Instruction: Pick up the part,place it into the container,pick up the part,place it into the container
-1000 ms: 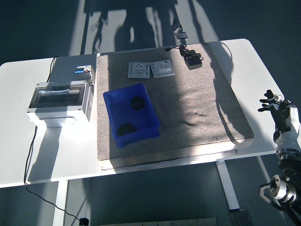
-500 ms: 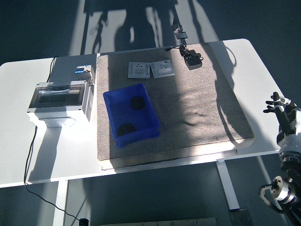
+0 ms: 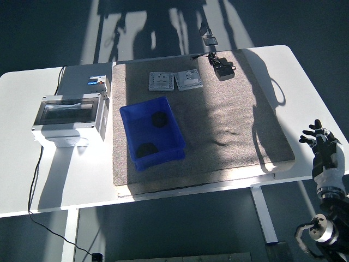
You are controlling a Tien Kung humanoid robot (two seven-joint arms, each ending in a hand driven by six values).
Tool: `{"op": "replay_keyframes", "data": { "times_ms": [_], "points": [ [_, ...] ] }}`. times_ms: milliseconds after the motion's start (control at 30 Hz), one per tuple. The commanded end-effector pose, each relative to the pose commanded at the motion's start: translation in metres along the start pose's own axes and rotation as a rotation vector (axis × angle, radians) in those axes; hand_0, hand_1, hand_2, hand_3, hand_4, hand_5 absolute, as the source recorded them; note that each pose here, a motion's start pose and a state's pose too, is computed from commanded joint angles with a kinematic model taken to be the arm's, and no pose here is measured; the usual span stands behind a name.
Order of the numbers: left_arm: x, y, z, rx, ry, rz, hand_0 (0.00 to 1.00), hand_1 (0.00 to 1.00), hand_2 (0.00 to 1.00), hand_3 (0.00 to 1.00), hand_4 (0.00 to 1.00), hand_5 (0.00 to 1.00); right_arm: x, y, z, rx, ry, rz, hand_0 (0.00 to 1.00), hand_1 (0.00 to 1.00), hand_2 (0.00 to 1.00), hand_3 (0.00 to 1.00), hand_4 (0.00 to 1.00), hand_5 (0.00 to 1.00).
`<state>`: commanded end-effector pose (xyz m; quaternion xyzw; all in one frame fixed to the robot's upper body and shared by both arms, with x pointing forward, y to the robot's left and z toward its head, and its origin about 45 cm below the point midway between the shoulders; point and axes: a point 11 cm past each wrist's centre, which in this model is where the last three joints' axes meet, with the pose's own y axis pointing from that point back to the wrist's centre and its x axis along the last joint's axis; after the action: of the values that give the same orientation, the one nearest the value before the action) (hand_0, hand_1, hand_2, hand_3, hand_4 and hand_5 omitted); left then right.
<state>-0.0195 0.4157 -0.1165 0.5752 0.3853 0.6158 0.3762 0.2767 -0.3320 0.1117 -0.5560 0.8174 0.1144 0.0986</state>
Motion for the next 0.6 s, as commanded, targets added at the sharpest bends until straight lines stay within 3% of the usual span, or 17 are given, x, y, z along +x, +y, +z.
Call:
{"op": "replay_keyframes", "data": {
  "times_ms": [100, 133, 267, 300, 400, 467, 500, 600],
  "points": [
    [0.003, 0.0, -0.007, -0.003, -0.008, 0.006, 0.682, 0.668, 0.759, 0.603, 0.567, 0.491, 0.007, 0.002, 0.004, -0.007, -0.032, 0.037, 0.677, 0.282, 0.402, 0.445, 0.832, 0.588],
    [0.005, 0.0, -0.011, -0.01, -0.01, 0.009, 0.679, 0.663, 0.754, 0.611, 0.565, 0.504, 0.01, 0.004, 0.006, -0.011, -0.044, 0.049, 0.657, 0.251, 0.33, 0.397, 0.837, 0.606],
    [0.008, 0.0, -0.027, -0.003, -0.014, 0.001, 0.679, 0.663, 0.754, 0.611, 0.565, 0.504, 0.014, 0.006, 0.009, -0.018, -0.065, 0.07, 0.657, 0.251, 0.33, 0.397, 0.837, 0.606],
    [0.007, 0.001, -0.032, 0.01, -0.011, -0.005, 0.677, 0.661, 0.731, 0.608, 0.573, 0.495, 0.014, 0.006, 0.009, -0.019, -0.069, 0.074, 0.631, 0.225, 0.283, 0.345, 0.835, 0.61],
    [0.005, 0.001, -0.033, 0.041, -0.008, -0.027, 0.677, 0.661, 0.731, 0.608, 0.573, 0.495, 0.017, 0.007, 0.01, -0.021, -0.081, 0.089, 0.631, 0.225, 0.283, 0.345, 0.835, 0.61],
    [0.0, 0.0, -0.025, 0.062, -0.009, -0.064, 0.677, 0.661, 0.731, 0.608, 0.573, 0.495, 0.018, 0.007, 0.013, -0.028, -0.09, 0.099, 0.631, 0.225, 0.283, 0.345, 0.835, 0.61],
    [-0.003, 0.0, -0.02, 0.07, -0.009, -0.083, 0.683, 0.664, 0.729, 0.707, 0.657, 0.728, 0.017, 0.007, 0.013, -0.03, -0.09, 0.097, 0.631, 0.225, 0.283, 0.345, 0.835, 0.61],
    [-0.015, 0.002, -0.006, 0.106, -0.012, -0.15, 0.683, 0.664, 0.729, 0.707, 0.657, 0.728, 0.009, 0.002, 0.01, -0.016, -0.081, 0.074, 0.616, 0.213, 0.268, 0.327, 0.828, 0.618]
  ]
}}
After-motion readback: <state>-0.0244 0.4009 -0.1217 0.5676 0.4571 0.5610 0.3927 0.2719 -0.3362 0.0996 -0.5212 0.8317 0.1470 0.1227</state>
